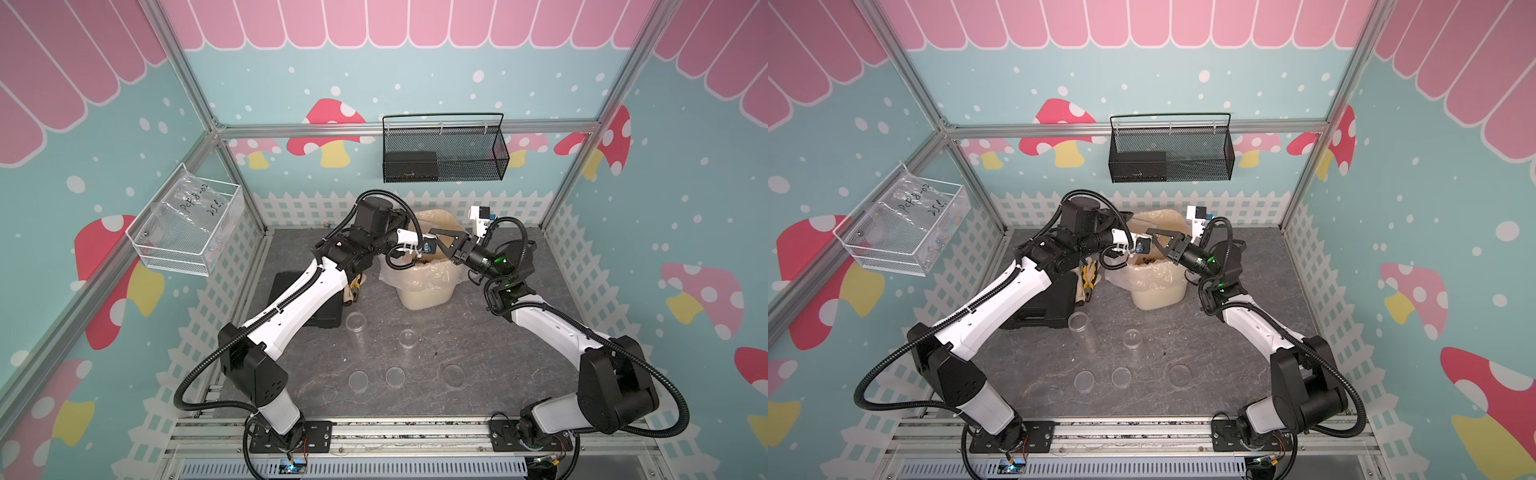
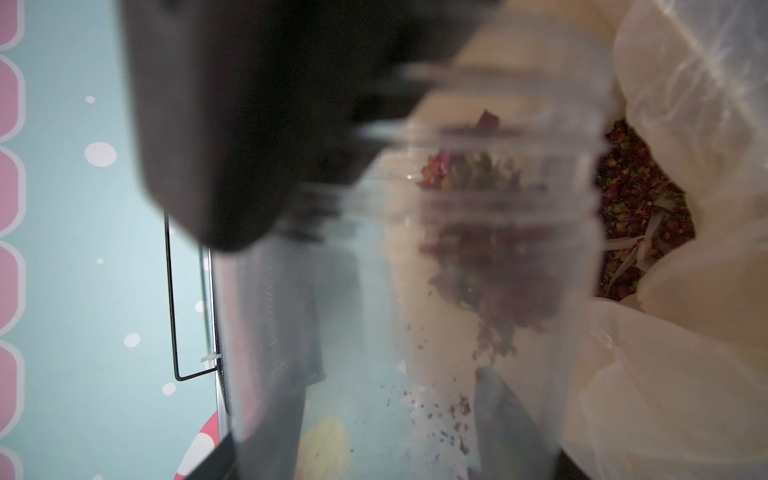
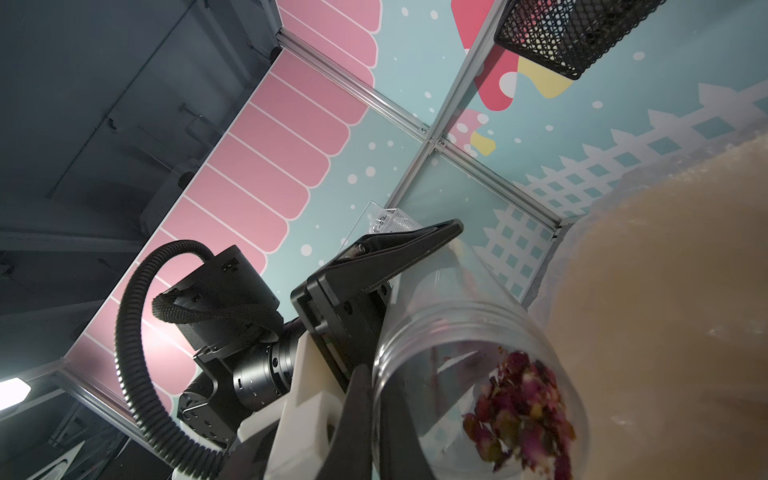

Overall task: Empty the moldy dried flower tea in the jars
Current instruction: Pour the moldy dried flower tea into the trash bin.

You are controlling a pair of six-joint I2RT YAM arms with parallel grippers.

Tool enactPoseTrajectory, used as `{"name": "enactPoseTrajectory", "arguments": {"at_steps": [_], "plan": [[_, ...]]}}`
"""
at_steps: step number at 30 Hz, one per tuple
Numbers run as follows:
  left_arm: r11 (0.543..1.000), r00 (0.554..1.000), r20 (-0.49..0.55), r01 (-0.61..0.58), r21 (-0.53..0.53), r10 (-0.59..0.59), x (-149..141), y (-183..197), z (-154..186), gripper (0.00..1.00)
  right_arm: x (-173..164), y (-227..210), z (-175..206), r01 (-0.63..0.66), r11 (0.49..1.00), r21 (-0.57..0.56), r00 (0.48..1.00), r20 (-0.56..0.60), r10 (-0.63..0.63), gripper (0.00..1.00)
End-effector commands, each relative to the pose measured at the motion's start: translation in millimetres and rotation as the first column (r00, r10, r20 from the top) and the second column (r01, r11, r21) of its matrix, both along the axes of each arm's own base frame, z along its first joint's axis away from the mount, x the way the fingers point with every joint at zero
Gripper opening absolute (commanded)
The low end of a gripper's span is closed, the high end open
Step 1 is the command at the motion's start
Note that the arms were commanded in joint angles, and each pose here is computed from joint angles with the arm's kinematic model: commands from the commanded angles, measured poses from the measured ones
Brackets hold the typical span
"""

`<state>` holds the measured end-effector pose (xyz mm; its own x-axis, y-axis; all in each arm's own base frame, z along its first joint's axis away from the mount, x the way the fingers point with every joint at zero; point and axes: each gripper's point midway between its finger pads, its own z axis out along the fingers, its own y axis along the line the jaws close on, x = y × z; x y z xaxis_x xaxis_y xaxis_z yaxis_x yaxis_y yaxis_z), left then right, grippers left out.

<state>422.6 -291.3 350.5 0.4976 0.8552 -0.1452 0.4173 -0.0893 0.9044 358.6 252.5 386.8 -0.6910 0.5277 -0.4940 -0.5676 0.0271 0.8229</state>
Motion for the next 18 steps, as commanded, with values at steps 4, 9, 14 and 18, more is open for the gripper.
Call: {"name": "enactPoseTrajectory", "arguments": {"at_steps": [4,9,14,18], "plan": [[1.0,0.999,0.033,-0.01,-0.018,0.011,-3.8,5.1,8.3,0.2,-8.9,-3.2,22.4,-0.003,0.998,0.058,0.996,0.086,-0.002,0.0],[0.999,0.999,0.036,-0.021,-0.036,0.022,-1.6,8.7,10.0,0.51,-10.7,-4.9,24.9,0.003,0.998,0.065,0.995,0.097,-0.01,0.0],[0.998,0.999,0.029,-0.033,-0.054,0.035,-0.1,10.8,9.1,0.69,-11.4,-6.0,24.6,0.007,0.998,0.069,0.995,0.101,-0.014,0.0],[0.996,0.999,0.031,-0.036,-0.079,0.039,-0.4,11.7,10.7,0.81,-11.2,-6.5,23.2,0.011,0.997,0.071,0.995,0.099,-0.018,0.0]]}}
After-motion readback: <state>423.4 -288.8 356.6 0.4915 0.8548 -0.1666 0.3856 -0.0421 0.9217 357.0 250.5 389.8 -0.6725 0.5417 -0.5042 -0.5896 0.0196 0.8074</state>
